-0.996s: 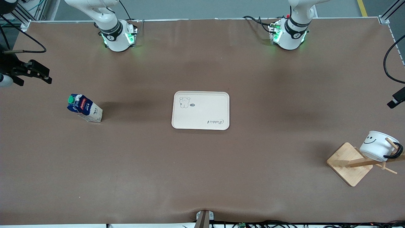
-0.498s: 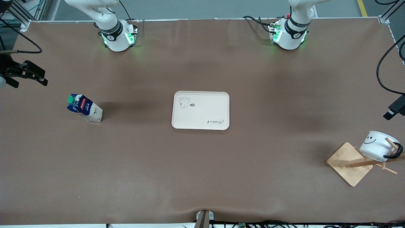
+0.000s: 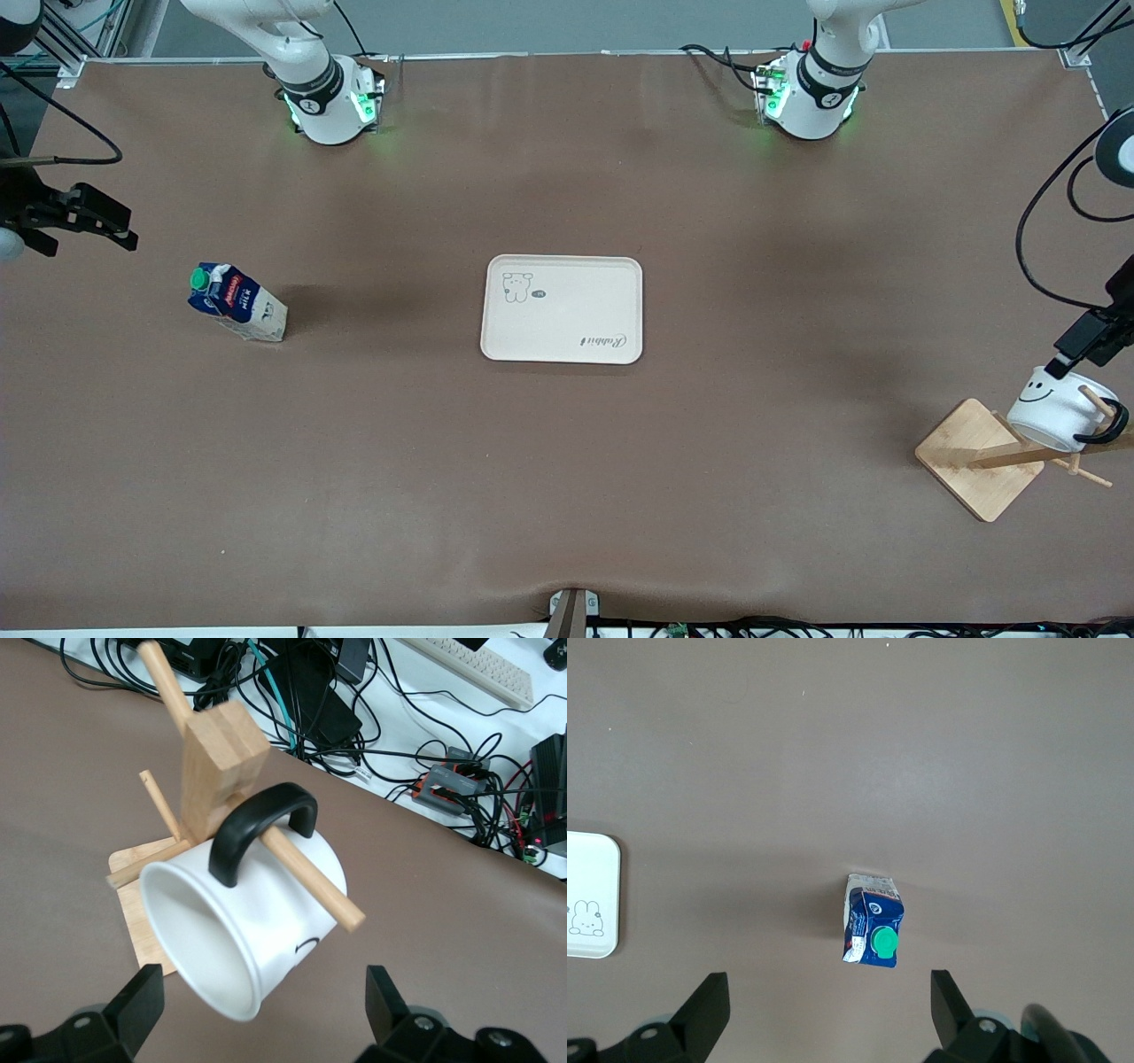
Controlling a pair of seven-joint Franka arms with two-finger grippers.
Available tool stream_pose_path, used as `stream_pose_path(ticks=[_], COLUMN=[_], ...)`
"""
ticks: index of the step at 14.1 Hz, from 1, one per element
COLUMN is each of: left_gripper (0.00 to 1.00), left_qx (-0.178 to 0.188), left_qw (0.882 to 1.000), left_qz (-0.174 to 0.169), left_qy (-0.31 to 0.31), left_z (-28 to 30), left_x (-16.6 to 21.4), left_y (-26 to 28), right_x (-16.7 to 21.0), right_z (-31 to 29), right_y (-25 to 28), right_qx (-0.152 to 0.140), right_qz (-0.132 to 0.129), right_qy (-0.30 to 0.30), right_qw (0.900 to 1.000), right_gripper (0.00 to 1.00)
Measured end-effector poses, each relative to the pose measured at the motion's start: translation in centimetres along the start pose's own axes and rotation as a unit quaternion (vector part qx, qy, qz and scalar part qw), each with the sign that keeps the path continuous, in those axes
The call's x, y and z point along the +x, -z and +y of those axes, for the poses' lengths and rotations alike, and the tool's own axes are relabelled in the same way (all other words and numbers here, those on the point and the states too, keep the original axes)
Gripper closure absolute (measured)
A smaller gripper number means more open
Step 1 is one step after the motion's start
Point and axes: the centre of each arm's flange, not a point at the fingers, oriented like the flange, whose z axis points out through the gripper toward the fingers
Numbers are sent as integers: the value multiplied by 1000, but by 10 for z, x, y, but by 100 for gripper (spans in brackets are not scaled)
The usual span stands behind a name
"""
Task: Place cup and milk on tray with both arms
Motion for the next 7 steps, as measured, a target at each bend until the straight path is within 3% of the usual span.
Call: stream_pose_path(ticks=[5, 6, 7], left_gripper=[2, 4, 13], left_qx=[4, 4, 4], left_qw=[999, 999, 999], left_qz=[13, 14, 15], left_qy=[-40, -46, -48], left_z=[2, 2, 3], left_x=[6, 8, 10], left_y=[-15, -15, -15], right_x=[0, 0, 0], right_z=[0, 0, 0], right_y=[0, 0, 0], right_qx=[0, 0, 0], right_qz=[-1, -1, -1], right_qy=[0, 0, 0], right_qw=[1000, 1000, 1000], right_gripper=[0, 0, 0])
